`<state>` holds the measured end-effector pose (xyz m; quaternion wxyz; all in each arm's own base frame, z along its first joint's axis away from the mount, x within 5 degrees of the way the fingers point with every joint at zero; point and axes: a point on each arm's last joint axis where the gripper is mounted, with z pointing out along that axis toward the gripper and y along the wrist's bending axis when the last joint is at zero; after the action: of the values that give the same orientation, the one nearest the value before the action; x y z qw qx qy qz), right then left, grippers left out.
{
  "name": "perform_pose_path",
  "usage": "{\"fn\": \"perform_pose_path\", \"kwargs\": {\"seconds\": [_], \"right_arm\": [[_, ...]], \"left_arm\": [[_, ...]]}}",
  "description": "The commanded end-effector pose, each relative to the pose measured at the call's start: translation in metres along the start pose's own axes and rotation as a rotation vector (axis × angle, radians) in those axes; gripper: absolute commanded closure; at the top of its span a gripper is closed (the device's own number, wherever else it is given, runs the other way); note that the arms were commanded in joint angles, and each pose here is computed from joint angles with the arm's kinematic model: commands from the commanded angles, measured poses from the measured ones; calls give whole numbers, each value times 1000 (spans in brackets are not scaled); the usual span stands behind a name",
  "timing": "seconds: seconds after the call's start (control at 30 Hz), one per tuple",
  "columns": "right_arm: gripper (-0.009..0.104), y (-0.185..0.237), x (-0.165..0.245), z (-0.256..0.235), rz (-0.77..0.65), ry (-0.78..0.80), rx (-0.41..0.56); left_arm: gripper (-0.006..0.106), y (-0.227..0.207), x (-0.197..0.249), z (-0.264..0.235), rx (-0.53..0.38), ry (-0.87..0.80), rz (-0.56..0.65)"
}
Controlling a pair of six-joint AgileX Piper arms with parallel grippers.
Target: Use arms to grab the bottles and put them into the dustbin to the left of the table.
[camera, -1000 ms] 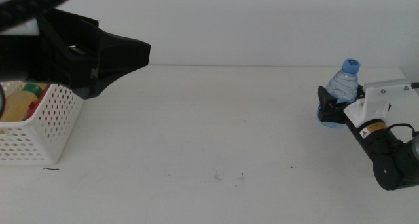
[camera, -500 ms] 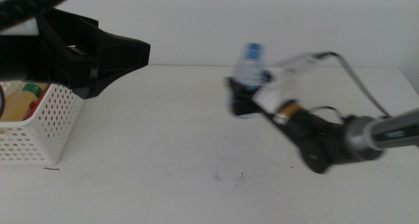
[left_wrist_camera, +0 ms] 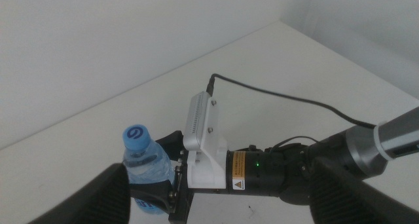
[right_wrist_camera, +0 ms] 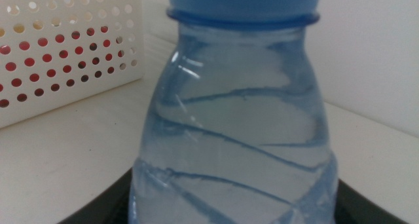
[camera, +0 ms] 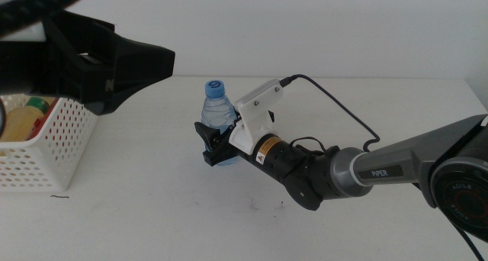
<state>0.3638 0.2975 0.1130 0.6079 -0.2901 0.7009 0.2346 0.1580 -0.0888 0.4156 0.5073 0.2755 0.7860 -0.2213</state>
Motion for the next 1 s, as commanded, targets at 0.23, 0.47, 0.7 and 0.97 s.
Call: {"fn": "perform_pose_path", "kwargs": {"seconds": [0.23, 0.47, 0.7, 0.97], "right_arm": [[1, 0, -10, -13, -7, 114, -31], [3, 6, -41, -86, 39, 185, -33], [3, -2, -110, -185, 147, 505, 152], [3, 4, -234, -274, 137, 601, 129]], "left_arm": [[7, 0, 0, 0, -3, -10, -11], [7, 0, 0, 0, -3, -10, -11], [7, 0, 0, 0, -3, -10, -11], [7, 0, 0, 0, -3, -10, -11]]}}
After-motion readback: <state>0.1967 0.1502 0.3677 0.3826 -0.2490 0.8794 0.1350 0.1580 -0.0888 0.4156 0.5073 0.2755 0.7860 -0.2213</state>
